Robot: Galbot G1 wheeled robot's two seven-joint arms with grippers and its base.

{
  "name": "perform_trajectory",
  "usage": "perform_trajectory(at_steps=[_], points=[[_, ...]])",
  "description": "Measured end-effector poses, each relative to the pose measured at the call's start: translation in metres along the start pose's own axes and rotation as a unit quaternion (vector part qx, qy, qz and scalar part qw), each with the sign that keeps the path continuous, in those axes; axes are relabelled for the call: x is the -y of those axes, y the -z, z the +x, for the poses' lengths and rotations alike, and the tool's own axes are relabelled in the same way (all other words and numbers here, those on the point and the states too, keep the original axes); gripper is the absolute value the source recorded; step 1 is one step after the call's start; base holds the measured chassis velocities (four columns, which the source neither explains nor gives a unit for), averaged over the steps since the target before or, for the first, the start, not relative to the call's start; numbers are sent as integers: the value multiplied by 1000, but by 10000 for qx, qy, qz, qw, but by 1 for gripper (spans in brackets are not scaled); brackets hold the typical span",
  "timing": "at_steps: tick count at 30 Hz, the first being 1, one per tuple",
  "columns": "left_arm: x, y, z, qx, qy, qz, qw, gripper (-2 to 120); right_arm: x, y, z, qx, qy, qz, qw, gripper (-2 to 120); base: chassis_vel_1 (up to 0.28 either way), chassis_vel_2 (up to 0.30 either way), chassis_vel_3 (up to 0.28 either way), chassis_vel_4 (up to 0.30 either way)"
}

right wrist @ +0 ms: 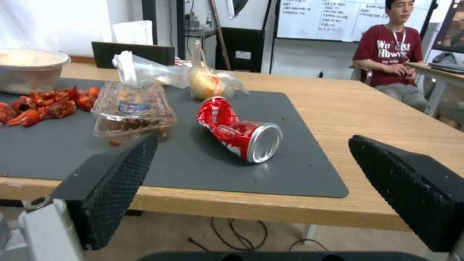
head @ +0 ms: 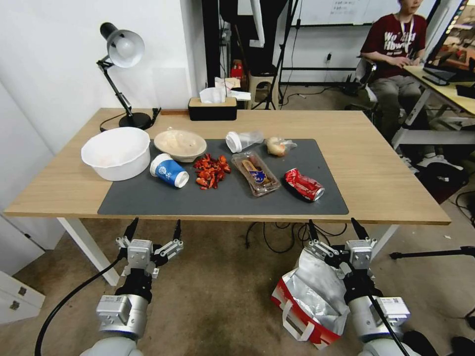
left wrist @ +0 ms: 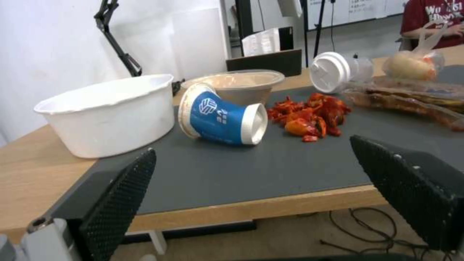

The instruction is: Pick up the food delivery bag from the floor and place it on the table.

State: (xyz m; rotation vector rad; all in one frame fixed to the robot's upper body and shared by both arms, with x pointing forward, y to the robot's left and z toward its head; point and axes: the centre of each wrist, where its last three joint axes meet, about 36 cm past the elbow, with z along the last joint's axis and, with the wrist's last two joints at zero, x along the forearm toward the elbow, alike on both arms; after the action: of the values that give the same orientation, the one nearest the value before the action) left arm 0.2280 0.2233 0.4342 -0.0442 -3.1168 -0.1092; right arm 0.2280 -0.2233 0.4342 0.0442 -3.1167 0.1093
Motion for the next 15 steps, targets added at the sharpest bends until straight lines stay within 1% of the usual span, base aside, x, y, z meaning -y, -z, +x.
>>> perform_trajectory(at_steps=[15], points=[[0,0,0,0,0,0,10000,100,0,0,0,0,0,0,10000,100,0,0,0,0]])
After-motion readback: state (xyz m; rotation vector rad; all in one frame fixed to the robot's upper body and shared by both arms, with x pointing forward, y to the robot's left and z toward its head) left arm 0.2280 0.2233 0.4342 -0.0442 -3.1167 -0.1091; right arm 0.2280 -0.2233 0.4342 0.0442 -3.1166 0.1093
